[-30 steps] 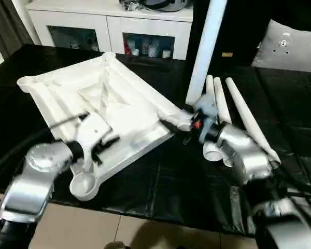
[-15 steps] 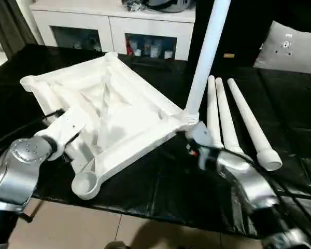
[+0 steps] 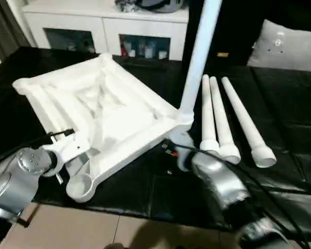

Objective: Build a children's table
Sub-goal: Rotate table base

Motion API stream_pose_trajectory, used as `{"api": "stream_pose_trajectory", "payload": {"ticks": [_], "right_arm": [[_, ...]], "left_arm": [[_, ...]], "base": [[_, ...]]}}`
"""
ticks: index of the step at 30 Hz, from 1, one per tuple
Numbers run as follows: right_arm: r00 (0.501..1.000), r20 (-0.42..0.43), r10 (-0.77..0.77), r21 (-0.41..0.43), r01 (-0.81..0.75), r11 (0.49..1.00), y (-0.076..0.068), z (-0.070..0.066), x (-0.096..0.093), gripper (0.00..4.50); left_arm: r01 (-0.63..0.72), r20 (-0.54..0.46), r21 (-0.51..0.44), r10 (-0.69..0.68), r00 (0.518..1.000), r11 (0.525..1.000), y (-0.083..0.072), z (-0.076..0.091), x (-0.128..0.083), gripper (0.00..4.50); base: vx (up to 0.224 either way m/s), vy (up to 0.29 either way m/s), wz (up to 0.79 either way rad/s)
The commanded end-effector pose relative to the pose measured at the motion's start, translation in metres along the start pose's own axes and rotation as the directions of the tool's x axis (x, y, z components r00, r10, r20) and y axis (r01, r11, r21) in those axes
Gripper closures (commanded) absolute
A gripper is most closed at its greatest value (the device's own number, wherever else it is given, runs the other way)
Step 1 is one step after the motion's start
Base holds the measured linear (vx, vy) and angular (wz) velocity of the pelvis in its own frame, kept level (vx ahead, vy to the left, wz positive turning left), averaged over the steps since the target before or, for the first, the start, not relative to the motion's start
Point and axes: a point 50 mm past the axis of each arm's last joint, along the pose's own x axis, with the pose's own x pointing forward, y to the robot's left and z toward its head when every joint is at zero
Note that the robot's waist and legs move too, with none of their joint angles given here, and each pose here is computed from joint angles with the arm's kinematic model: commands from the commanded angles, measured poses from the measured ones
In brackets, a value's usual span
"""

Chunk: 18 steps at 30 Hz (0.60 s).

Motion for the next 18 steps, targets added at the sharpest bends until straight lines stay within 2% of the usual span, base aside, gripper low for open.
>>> {"api": "stream_pose_trajectory", "payload": {"ticks": [1, 3, 4, 7, 9, 11, 14, 18], "right_arm": [[1.0, -0.004, -0.031, -0.017, 0.031, 0.999, -0.003, 0.002, 0.003, 0.0], [0.999, -0.005, -0.038, -0.017, 0.038, 0.999, -0.003, 0.003, 0.004, 0.0], [0.999, 0.0, -0.05, -0.017, 0.05, 0.999, -0.004, 0.004, 0.006, 0.0], [0.997, 0.021, -0.081, -0.012, 0.081, 0.997, -0.007, 0.011, 0.012, 0.0], [0.997, 0.021, -0.081, -0.013, 0.081, 0.997, -0.007, 0.011, 0.012, 0.0], [0.996, 0.026, -0.082, -0.021, 0.083, 0.996, -0.007, 0.013, 0.014, 0.0], [0.996, 0.027, -0.082, -0.027, 0.083, 0.996, -0.008, 0.013, 0.015, 0.0], [0.995, 0.033, -0.099, -0.036, 0.1, 0.994, -0.013, 0.016, 0.016, 0.0]], "left_arm": [[0.071, 0.001, 0.005, -0.071, 0.997, 0.997, -0.009, -0.001, 0.001, 4.45], [0.078, 0.01, 0.007, -0.078, 0.997, 0.997, -0.01, 0.0, 0.001, 4.45], [0.126, 0.05, 0.019, -0.127, 0.991, 0.992, -0.015, 0.005, 0.0, 4.45], [0.34, 0.162, 0.11, -0.355, 0.921, 0.934, -0.041, 0.02, -0.003, 4.45], [0.36, 0.172, 0.122, -0.377, 0.91, 0.925, -0.044, 0.021, -0.003, 4.45], [0.435, 0.239, 0.161, -0.463, 0.854, 0.886, -0.057, 0.031, -0.003, 4.45], [0.448, 0.274, 0.167, -0.478, 0.834, 0.878, -0.061, 0.039, 0.0, 4.45], [0.397, 0.356, 0.201, -0.444, 0.822, 0.896, -0.064, 0.062, 0.014, 4.45]], "base": [[0.0, 0.0, 0.0], [0.0, 0.0, 0.0], [0.0, 0.0, 0.0], [0.0, 0.0, 0.0], [0.0, 0.0, 0.0], [0.0, 0.0, 0.0], [0.0, 0.0, 0.0], [0.0, 0.0, 0.0]]}}
